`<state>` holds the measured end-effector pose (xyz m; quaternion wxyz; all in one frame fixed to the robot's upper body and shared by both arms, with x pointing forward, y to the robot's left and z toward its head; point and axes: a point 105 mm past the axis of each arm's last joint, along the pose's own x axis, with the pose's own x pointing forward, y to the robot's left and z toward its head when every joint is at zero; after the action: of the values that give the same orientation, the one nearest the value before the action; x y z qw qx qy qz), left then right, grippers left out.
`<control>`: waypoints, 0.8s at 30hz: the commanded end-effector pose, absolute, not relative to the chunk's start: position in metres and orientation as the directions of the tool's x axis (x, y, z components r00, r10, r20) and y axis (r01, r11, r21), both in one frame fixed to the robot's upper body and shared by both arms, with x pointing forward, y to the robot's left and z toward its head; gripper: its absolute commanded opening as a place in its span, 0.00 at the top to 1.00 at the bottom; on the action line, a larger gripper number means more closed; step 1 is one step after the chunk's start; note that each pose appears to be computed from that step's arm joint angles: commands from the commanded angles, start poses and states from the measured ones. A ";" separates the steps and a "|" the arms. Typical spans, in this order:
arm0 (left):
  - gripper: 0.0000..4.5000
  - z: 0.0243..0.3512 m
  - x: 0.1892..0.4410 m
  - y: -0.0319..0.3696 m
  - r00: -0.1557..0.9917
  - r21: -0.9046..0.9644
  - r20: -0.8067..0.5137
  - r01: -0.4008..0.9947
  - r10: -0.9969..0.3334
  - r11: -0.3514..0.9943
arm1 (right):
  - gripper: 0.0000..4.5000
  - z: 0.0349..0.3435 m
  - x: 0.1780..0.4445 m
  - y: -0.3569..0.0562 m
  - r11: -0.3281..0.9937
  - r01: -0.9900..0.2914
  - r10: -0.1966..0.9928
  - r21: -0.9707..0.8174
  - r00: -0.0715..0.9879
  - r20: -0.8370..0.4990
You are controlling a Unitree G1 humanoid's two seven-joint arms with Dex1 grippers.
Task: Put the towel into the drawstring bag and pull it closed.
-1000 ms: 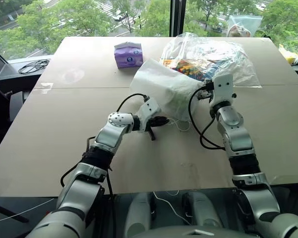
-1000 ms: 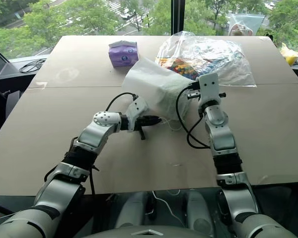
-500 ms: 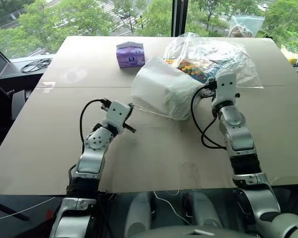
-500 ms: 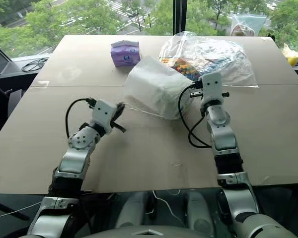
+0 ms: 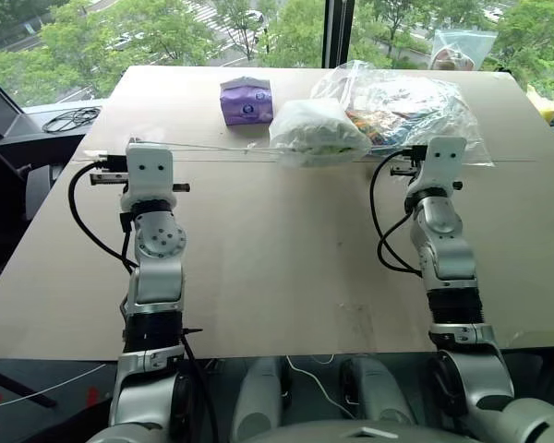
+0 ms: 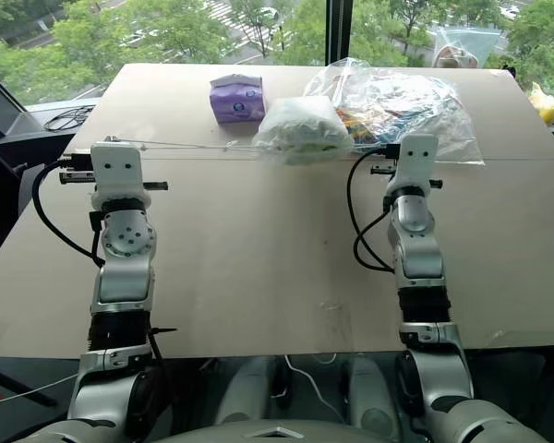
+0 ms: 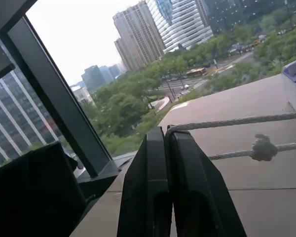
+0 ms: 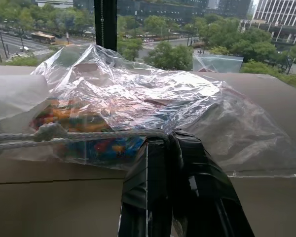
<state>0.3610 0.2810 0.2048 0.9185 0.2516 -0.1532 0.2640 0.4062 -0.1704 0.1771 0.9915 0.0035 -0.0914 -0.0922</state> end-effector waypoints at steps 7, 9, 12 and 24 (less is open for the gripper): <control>0.98 0.244 0.338 0.350 0.632 0.317 0.511 -0.768 0.582 0.556 | 1.00 0.181 0.391 -0.233 0.866 0.446 -0.484 0.224 0.862 0.154; 0.98 0.244 0.334 0.360 0.607 0.311 0.508 -0.791 0.611 0.527 | 1.00 0.175 0.388 -0.242 0.822 0.495 -0.541 0.281 0.834 0.113; 0.98 0.240 0.329 0.371 0.575 0.298 0.498 -0.817 0.650 0.494 | 1.00 0.165 0.381 -0.256 0.744 0.569 -0.620 0.350 0.784 0.042; 0.98 0.197 0.308 0.399 0.452 0.179 0.303 -0.892 0.839 0.416 | 1.00 0.136 0.360 -0.282 0.486 0.712 -0.758 0.507 0.632 -0.163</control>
<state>0.3524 0.3379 0.1802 0.9026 0.1798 -0.0759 0.3837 0.3933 -0.2033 0.1361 0.9254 0.2564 0.0017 -0.2791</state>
